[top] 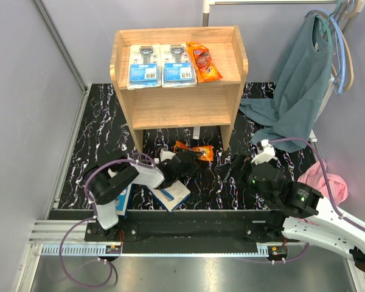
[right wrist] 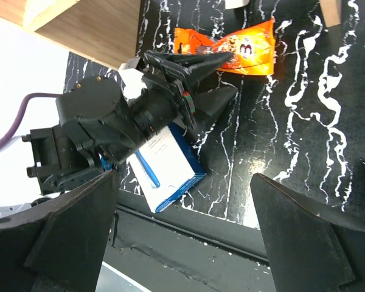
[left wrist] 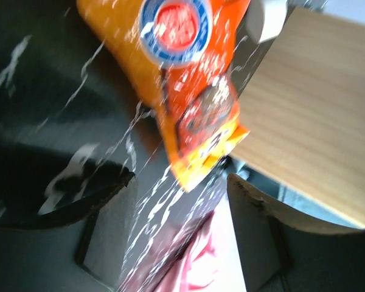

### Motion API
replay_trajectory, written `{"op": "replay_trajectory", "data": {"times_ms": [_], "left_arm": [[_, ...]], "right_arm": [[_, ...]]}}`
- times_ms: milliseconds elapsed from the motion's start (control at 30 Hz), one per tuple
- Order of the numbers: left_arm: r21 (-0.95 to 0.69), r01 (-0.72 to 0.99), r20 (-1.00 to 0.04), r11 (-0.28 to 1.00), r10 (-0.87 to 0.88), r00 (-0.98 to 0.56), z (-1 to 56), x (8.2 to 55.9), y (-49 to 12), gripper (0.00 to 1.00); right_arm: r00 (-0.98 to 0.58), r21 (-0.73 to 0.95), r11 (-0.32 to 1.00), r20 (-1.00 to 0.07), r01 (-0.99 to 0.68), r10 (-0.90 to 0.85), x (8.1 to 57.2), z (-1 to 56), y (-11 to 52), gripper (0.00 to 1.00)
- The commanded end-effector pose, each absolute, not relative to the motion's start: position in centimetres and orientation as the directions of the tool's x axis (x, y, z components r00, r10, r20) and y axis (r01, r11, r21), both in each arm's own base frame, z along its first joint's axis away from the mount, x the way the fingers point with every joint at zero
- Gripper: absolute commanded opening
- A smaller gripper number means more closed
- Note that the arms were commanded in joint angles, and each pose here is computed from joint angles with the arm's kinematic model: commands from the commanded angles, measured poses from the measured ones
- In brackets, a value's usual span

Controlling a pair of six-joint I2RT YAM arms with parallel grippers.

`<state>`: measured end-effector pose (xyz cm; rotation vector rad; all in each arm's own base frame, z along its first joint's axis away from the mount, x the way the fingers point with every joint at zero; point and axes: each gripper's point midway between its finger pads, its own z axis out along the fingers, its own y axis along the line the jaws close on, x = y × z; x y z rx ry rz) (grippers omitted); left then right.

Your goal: Place and organize the shaving razors onto the shelf

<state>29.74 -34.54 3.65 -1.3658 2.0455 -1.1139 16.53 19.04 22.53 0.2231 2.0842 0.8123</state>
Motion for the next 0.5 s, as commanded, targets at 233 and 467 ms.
{"op": "replay_trajectory", "data": {"times_ms": [233, 467], "left_arm": [[-0.784, -0.602, 0.116, 0.150, -0.918, -0.379, 1.1, 32.1, -34.8, 0.46], [-0.744, -0.644, 0.121, 0.177, -0.912, -0.391, -1.0, 31.4, -34.8, 0.27]], "right_arm": [[-0.584, 0.625, 0.776, -0.664, -0.091, 0.467, 16.7, 22.2, 17.9, 1.00], [-0.589, 0.626, 0.775, -0.660, -0.088, 0.466, 16.7, 21.9, 17.9, 1.00]]}}
